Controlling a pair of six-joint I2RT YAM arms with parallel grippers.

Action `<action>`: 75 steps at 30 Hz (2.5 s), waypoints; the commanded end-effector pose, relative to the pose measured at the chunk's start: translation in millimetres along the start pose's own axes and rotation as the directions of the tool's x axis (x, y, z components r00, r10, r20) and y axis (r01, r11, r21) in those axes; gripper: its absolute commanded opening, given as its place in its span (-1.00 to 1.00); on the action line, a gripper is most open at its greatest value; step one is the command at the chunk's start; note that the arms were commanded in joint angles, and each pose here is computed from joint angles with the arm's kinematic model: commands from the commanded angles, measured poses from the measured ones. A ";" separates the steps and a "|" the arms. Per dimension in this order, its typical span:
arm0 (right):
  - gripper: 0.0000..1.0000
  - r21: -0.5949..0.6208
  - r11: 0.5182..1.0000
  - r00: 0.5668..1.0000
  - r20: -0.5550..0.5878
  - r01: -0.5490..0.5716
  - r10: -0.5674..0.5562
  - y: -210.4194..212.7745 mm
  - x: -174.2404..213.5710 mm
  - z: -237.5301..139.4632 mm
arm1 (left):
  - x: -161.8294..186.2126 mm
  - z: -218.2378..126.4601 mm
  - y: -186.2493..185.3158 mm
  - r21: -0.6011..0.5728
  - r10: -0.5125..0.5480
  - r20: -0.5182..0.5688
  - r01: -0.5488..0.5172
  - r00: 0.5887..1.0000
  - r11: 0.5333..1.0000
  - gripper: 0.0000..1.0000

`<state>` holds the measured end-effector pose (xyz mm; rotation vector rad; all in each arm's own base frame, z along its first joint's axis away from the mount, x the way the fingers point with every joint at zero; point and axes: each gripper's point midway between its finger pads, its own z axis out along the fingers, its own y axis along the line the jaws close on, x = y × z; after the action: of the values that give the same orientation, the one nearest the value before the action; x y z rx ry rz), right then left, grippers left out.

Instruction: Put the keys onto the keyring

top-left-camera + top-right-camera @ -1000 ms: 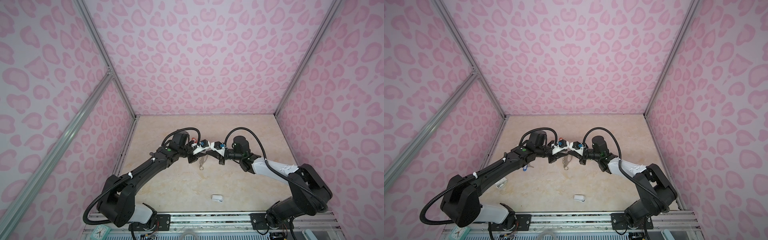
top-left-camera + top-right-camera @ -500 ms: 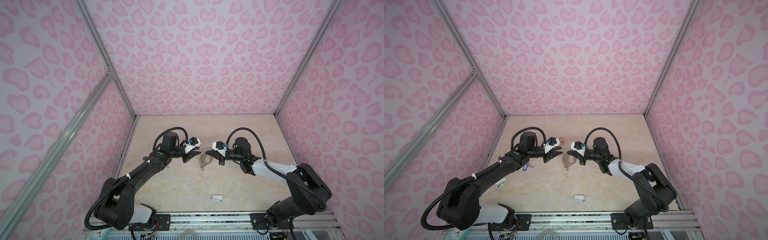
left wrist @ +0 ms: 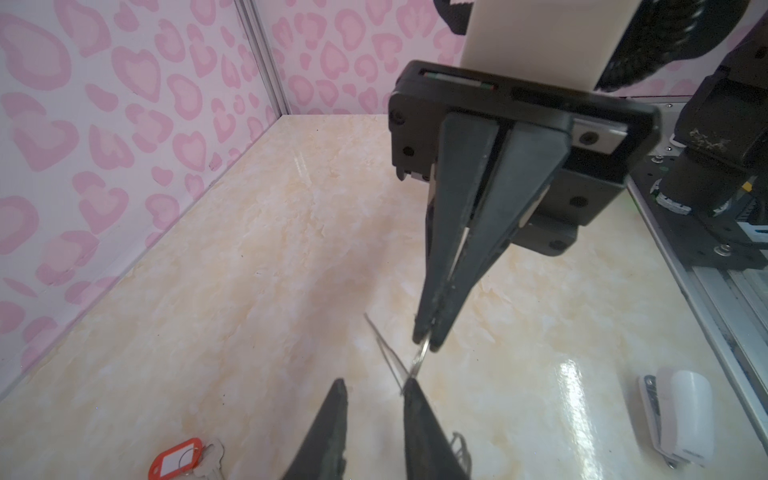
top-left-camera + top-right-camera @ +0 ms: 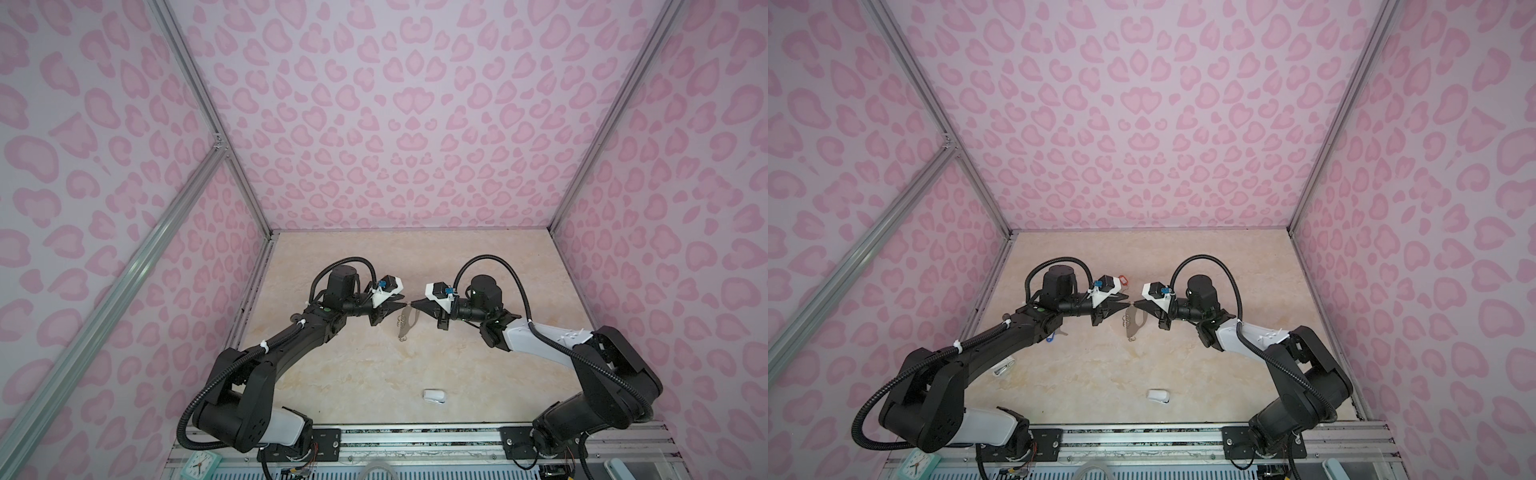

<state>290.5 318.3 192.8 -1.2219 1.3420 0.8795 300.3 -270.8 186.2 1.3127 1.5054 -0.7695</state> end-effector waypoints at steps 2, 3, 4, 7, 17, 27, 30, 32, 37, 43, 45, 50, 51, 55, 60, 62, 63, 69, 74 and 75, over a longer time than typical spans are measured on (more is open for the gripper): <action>-1.00 0.004 1.000 0.999 0.039 0.025 -0.025 -4.0 -9.7 2.0 | -3.7 4.9 -7.6 0.040 0.011 0.030 -0.012 0.999 0.999 -0.51; -1.00 0.004 1.000 0.999 0.041 0.023 -0.023 -4.5 -9.9 2.0 | -4.6 5.5 -8.3 0.045 0.012 0.033 -0.014 0.999 0.999 -0.52; -1.00 0.003 1.000 0.999 0.042 0.022 -0.022 -4.3 -10.0 2.6 | -5.8 5.8 -8.7 0.048 0.013 0.036 -0.015 0.999 0.999 -0.53; -1.00 0.003 1.000 0.999 0.043 0.021 -0.021 -5.0 -10.3 2.9 | -7.0 7.1 -8.0 0.051 0.013 0.037 -0.015 0.999 0.999 -0.60; -0.72 0.043 0.999 1.000 0.022 0.015 -0.016 -12.2 -3.2 0.1 | -15.1 8.2 -0.7 0.028 0.017 0.026 -0.017 1.000 0.999 -0.94; -0.39 0.073 0.988 0.979 -0.161 0.140 -0.127 -18.4 16.5 -10.9 | -1.8 11.0 -3.0 0.001 0.038 -0.170 -0.038 0.985 0.999 -0.93; -0.41 0.077 0.985 0.976 -0.168 0.153 -0.139 -18.5 15.7 -12.7 | -0.4 10.0 -2.8 -0.003 0.052 -0.192 -0.053 0.980 0.999 -0.93; -0.44 0.081 0.983 0.974 -0.172 0.163 -0.148 -18.9 15.5 -14.2 | -1.4 8.9 -3.7 0.003 0.068 -0.203 -0.069 0.977 0.998 -0.93; -0.49 0.061 0.984 0.972 -0.173 0.170 -0.157 -16.3 13.7 -14.1 | -6.5 8.0 -7.0 0.024 0.103 -0.203 -0.100 0.974 0.995 -0.93; -0.54 0.035 0.986 0.976 -0.153 0.165 -0.158 -10.3 9.1 -9.6 | -7.3 8.0 -10.8 0.046 0.142 -0.211 -0.135 0.967 0.990 -0.93; -0.55 0.034 0.985 0.976 -0.150 0.167 -0.160 -10.1 7.7 -9.0 | -8.0 8.0 -11.0 0.050 0.153 -0.213 -0.145 0.965 0.988 -0.93; -0.59 0.014 0.987 0.977 -0.145 0.158 -0.154 -6.4 7.4 -7.4 | -11.5 7.9 -11.3 0.053 0.168 -0.208 -0.160 0.964 0.986 -0.94; -0.62 0.010 0.988 0.977 -0.147 0.156 -0.153 -5.7 8.1 -6.4 | -12.1 8.2 -12.1 0.056 0.171 -0.206 -0.162 0.964 0.985 -0.93; -0.68 0.007 0.988 0.978 -0.142 0.155 -0.152 -5.5 6.8 -5.0 | -13.5 8.5 -15.4 0.070 0.183 -0.197 -0.173 0.963 0.982 -0.93; -0.73 0.011 0.988 0.980 -0.133 0.151 -0.148 -6.4 5.2 -4.4 | -12.9 8.8 -18.2 0.083 0.201 -0.198 -0.188 0.959 0.979 -0.93; -0.74 0.009 0.989 0.981 -0.131 0.149 -0.146 -6.0 5.1 -4.1 | -13.6 9.0 -19.1 0.087 0.206 -0.194 -0.192 0.959 0.978 -0.94; -0.76 0.007 0.989 0.981 -0.130 0.146 -0.144 -5.9 5.3 -3.9 | -14.0 8.9 -19.5 0.088 0.209 -0.192 -0.195 0.959 0.977 -0.94; -0.91 0.001 0.991 0.984 -0.121 0.134 -0.133 -4.6 4.9 -2.7 | -18.4 8.9 -22.1 0.098 0.217 -0.172 -0.202 0.961 0.974 -0.93; -1.00 0.032 0.994 0.992 -0.078 0.105 -0.102 -8.5 0.5 -5.5 | -17.6 8.7 -15.6 0.067 0.167 -0.162 -0.158 0.973 0.985 -0.48; -1.00 0.031 0.994 0.992 -0.077 0.102 -0.099 -8.5 0.9 -6.2 | -18.9 5.6 -11.7 0.048 0.146 -0.148 -0.140 0.978 0.989 -0.42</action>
<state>295.0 309.3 186.8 -1.3326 1.3605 0.7286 286.2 -285.9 185.4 1.5808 1.5344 -0.5865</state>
